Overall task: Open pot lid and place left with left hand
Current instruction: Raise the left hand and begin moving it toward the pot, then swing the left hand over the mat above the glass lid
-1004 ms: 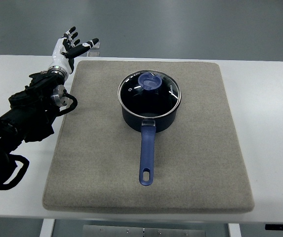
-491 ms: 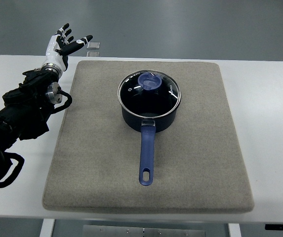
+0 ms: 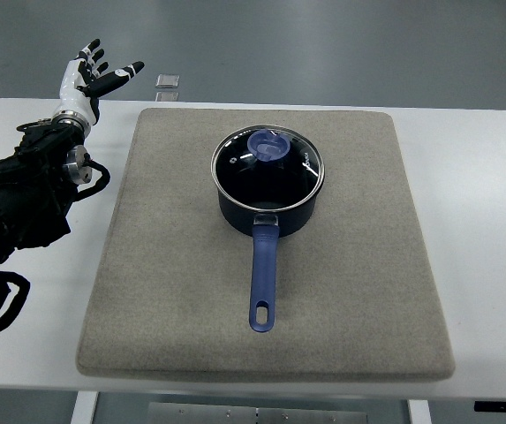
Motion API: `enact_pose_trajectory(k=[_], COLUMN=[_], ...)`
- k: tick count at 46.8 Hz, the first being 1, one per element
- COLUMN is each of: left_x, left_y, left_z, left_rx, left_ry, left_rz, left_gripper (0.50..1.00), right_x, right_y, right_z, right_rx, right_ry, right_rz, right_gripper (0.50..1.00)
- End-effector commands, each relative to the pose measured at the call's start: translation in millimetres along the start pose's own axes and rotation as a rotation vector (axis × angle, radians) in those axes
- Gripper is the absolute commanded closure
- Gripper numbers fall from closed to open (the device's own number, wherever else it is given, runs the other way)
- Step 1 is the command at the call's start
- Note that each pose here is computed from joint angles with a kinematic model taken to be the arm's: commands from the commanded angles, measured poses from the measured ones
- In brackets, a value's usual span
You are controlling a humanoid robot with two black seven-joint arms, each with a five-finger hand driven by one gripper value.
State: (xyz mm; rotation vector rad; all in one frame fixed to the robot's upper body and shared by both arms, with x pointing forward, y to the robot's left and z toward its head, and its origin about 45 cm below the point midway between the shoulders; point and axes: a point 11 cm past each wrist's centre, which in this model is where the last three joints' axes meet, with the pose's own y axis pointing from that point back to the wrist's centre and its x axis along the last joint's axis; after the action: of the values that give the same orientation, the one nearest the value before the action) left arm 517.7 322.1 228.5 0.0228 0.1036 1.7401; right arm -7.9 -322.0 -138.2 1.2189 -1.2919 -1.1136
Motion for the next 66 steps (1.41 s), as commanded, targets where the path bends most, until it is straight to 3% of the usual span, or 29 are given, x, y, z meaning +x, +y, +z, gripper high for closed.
enact_pose_trajectory(k=[1,25,37,50,60,66], left_x=[-5,-13,-36,-80,-102,-110], left_y=[0,0,-7,-4,-3,0], left_z=[1,1,34,67,98,97], left_rx=[-0.004,0.000,-0.056,-0.056,-0.094,-0.098], left_ry=[-0.032,-0.047,-0.311,-0.570,-0.708,-0.756], left_rz=[-0.019,-0.090,-0.264,-0.597,-0.695,-0.722], left_gripper=[0.523,0.525,0.525,0.523,0.523,0.523], right_x=[0,0,0,0,0,0], right_y=[0,0,0,0,0,0], right_z=[0,0,0,0,0,0], right_rx=[0.000,0.000,0.000,0.000,-0.001,-0.001], right_ry=[0.000,0.000,0.000,0.000,0.000,0.000], right_rz=[0.000,0.000,0.000,0.000,0.000,0.000], right_gripper=[0.583,0.583,0.583,0.583,0.583,0.583])
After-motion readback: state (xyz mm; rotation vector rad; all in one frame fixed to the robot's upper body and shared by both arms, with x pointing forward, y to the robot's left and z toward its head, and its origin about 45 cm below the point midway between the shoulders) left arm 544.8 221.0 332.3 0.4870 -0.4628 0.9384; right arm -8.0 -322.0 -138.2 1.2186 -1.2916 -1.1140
